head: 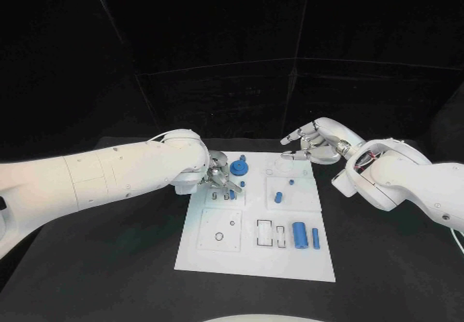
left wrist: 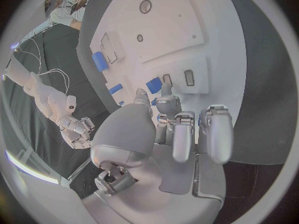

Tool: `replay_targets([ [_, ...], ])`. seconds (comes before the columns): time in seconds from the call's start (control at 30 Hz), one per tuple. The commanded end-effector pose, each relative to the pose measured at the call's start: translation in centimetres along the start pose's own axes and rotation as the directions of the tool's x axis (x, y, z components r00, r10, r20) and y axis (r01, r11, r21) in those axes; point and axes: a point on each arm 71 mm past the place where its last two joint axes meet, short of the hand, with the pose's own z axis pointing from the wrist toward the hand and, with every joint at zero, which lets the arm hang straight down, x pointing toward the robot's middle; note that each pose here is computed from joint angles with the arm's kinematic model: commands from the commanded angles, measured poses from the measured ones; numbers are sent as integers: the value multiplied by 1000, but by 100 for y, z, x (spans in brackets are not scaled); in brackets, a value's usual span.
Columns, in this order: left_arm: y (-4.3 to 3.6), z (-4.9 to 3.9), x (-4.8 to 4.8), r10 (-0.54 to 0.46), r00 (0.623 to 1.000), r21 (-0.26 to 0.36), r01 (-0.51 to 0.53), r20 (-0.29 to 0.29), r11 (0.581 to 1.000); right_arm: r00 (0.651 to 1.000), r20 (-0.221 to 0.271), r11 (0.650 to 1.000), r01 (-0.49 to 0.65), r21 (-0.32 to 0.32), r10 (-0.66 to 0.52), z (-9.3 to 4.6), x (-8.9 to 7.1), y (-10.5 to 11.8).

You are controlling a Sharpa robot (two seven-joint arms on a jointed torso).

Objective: Assemble the parts on the task board

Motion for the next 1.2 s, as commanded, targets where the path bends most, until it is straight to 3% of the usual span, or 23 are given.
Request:
replay_targets([
  [0.03, -10, -1, -4, 9, 1000, -5, -9, -6, 1000, 1000, -8, 1000, 1, 0, -1, 9, 0, 10],
  [0.67, -71, 23, 13, 25, 999, 3, -25, -31, 1000, 1000, -19, 1000, 0, 2, 0, 34, 23, 18],
  [1.2, -79, 30, 11, 12, 999, 6, -12, -32, 1000, 1000, -25, 1000, 0, 3, 0, 44, 34, 22],
])
